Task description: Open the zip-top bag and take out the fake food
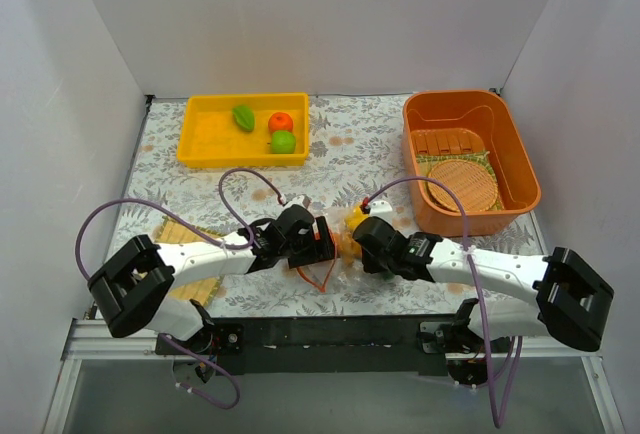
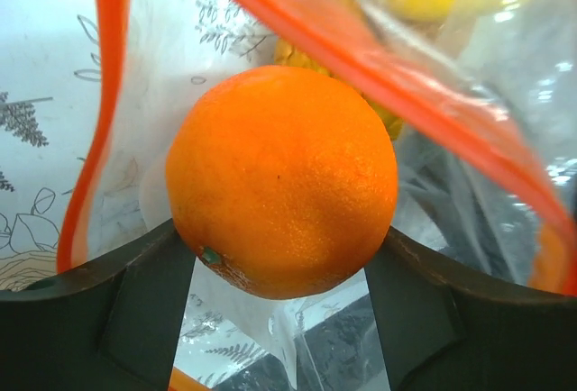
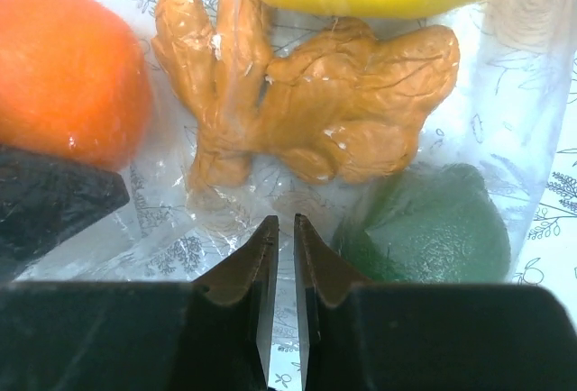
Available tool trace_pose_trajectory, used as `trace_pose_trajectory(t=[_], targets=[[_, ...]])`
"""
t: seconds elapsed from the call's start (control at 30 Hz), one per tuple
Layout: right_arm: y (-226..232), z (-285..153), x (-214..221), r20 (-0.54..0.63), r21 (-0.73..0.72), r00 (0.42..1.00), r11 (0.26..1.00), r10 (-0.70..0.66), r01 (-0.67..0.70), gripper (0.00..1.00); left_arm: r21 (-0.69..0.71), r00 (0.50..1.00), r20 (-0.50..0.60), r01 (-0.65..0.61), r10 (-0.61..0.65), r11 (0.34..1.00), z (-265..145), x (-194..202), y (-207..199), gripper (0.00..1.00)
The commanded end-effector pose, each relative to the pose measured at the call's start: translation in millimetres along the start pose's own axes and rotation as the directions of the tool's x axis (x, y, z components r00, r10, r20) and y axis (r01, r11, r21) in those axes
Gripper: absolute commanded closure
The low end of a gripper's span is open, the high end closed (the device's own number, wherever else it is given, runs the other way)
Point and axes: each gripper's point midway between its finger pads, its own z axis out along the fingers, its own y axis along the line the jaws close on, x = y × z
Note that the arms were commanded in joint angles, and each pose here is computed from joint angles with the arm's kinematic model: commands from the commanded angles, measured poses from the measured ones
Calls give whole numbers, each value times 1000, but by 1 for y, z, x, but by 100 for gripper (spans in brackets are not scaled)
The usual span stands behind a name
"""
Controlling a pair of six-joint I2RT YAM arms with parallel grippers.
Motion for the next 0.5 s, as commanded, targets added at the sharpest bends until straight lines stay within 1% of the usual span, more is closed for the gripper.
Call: trace_pose_trajectory(t=[0.0,0.07,0.1,0.17,0.2,0.3,0.33,0.37,0.43,0.47], targets=[[-3,-2,-7,30,-10,1000,1000,8,-7,80,7,996,90,-28,28,1000,-14,-25,-17,51],[-7,-2,-7,28,0,1000,1000,9,-9,80,-21,995,101,-27,29,999,-19,-27,-12,51],[-8,-3,-7,30,3,1000,1000,8,-8,80,-38,990,141,-19,24,999,-24,-35,-10,53],[-9,-4,-9,33,1,999,1000,10,-10,80,-102,987,160,-4,20,995,-30,-39,1,56],[-9,-5,-10,36,0,999,1000,11,-11,80,-124,981,193,4,20,992,-34,-46,3,57],[-10,-8,-10,35,-2,999,1000,5,-5,80,-135,975,219,4,26,991,-45,-54,2,58],[-12,-8,-11,36,2,999,1000,2,-2,80,-124,970,242,9,21,992,-52,-61,-4,58],[-12,-9,-12,37,2,999,1000,-1,1,80,-147,971,239,14,22,989,-56,-60,1,58],[-13,-10,-12,36,5,999,1000,-3,3,80,-175,960,281,61,-10,983,-64,-70,3,60],[-13,-10,-12,37,1,999,1000,-7,7,80,-221,960,280,71,-7,973,-70,-68,14,60]])
